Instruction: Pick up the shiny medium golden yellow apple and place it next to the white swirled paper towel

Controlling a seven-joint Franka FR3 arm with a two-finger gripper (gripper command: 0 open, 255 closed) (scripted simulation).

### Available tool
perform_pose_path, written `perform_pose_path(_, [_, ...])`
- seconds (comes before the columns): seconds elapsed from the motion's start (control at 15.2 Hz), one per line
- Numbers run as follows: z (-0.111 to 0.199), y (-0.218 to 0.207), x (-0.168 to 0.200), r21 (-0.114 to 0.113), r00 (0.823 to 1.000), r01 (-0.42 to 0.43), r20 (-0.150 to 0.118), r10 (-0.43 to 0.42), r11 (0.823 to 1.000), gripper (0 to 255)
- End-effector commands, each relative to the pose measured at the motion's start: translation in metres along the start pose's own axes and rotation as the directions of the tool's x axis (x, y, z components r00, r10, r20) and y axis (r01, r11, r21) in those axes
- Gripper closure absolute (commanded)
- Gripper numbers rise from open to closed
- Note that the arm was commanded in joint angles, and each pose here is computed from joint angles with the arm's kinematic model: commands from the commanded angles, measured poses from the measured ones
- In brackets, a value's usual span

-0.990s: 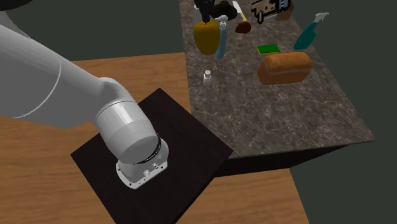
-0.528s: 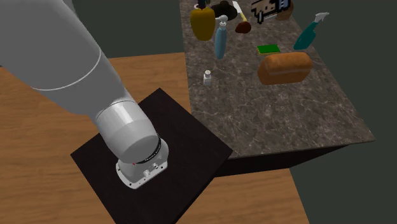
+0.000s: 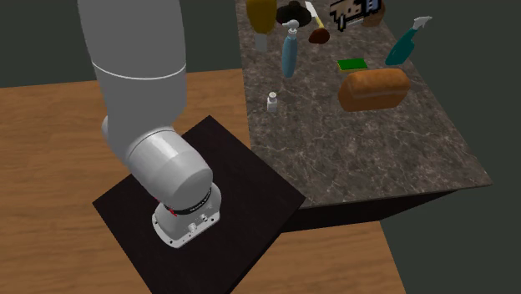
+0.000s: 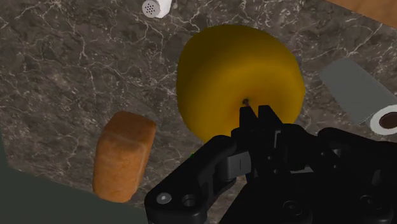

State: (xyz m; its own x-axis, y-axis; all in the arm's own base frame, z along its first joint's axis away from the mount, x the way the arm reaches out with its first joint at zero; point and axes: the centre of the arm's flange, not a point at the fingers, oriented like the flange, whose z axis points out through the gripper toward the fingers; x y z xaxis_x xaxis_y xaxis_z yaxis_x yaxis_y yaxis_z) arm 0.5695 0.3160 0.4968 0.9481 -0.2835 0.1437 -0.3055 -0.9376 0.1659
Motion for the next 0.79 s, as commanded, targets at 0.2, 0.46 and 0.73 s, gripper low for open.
perform_pose_path(0.2, [-0.006, -0.059, 0.022, -0.001, 1.0, -0.002, -0.001, 0.002, 1.0, 255])
perform_pose_path(0.46, [0.002, -0.08, 0.028, -0.001, 1.0, -0.002, -0.001, 0.002, 1.0, 255])
perform_pose_path(0.73, [0.023, -0.084, 0.025, -0.001, 1.0, -0.002, -0.001, 0.002, 1.0, 255])
